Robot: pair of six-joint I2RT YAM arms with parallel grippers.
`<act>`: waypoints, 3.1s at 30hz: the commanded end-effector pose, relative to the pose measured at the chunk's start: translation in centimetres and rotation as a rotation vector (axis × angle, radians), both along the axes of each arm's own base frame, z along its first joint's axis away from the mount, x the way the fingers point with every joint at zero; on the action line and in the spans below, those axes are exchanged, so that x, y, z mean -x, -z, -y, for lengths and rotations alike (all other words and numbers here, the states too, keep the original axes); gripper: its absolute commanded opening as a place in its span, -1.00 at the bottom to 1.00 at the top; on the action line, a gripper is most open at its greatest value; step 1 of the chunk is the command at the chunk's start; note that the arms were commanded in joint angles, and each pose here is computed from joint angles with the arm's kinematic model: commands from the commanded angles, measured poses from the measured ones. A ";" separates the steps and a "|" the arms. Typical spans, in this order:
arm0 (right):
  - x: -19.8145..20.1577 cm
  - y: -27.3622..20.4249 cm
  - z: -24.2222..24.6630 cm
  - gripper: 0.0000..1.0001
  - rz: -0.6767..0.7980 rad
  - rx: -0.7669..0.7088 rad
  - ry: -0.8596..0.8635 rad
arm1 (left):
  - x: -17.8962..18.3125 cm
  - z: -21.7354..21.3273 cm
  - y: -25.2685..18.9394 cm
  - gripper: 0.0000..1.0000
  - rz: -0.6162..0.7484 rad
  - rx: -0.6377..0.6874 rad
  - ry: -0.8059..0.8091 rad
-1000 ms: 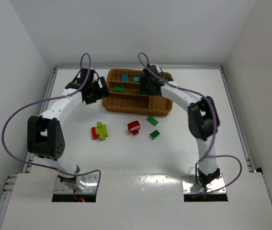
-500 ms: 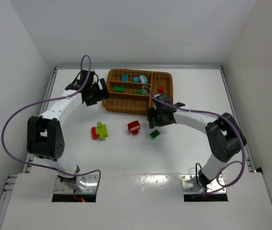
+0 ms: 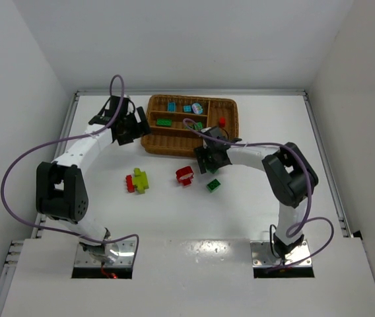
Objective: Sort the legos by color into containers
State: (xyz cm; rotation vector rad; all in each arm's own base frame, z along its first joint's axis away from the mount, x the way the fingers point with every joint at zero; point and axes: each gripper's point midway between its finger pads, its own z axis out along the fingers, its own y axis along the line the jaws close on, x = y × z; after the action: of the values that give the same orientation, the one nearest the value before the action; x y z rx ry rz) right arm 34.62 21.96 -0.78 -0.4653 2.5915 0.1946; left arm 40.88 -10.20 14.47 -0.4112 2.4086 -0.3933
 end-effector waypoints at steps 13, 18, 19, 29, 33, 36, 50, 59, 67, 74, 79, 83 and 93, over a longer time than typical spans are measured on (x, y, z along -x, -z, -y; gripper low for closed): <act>0.9 -4.0 -1.5 -0.65 0.113 -0.048 -0.055 | -0.9 0.0 -2.0 0.76 0.066 0.007 -0.005; 0.9 -8.8 -1.2 -0.65 0.199 -0.071 -0.042 | -1.1 0.0 -2.4 0.76 0.075 0.008 -0.005; 0.8 -9.6 -1.3 -0.65 0.214 -0.082 -0.041 | -1.1 0.0 -2.4 0.76 0.075 0.008 -0.005; -9.6 -14.2 -3.4 -0.65 0.365 -0.075 0.106 | -1.5 -0.3 -2.3 0.76 0.079 -0.011 -0.011; -14.6 -14.9 -4.9 -0.65 0.439 -0.073 0.158 | -1.8 -1.6 -2.7 0.76 0.084 -0.039 -0.030; -17.7 -13.8 -6.1 -0.60 0.449 -0.089 0.182 | -1.7 -2.1 -2.6 0.76 0.076 -0.047 -0.034; -10.9 -14.3 -2.3 0.17 0.358 -0.149 0.272 | -1.5 -2.6 -2.4 0.76 0.065 -0.043 -0.030; 6.5 -7.8 2.3 0.44 -0.025 -0.280 0.650 | -0.9 -2.1 -2.2 0.76 0.061 -0.030 -0.021; 8.9 -4.9 -0.1 0.44 -0.160 -0.376 0.712 | 0.4 -0.2 -2.1 0.76 0.063 -0.022 0.009; 8.2 -3.1 -2.4 0.44 -0.168 -0.356 0.677 | 0.5 -0.4 -2.8 0.76 0.082 -0.025 0.003; 7.5 -1.7 -1.6 0.33 -0.143 -0.278 0.688 | 0.5 -0.4 -2.8 0.76 0.082 -0.025 0.003; 6.5 -1.6 -0.4 0.21 -0.081 -0.203 0.693 | 0.4 -0.4 -2.4 0.76 0.073 -0.027 0.003; 3.8 -5.1 -0.2 -0.67 0.057 -0.119 0.617 | 0.0 -0.3 -2.8 0.76 0.084 -0.031 0.009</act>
State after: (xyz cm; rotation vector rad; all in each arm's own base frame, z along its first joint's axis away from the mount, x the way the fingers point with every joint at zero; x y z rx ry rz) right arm 28.66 21.78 0.59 0.4415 2.6227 0.1270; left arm 40.25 -9.63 15.43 -0.3821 2.3904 -0.3570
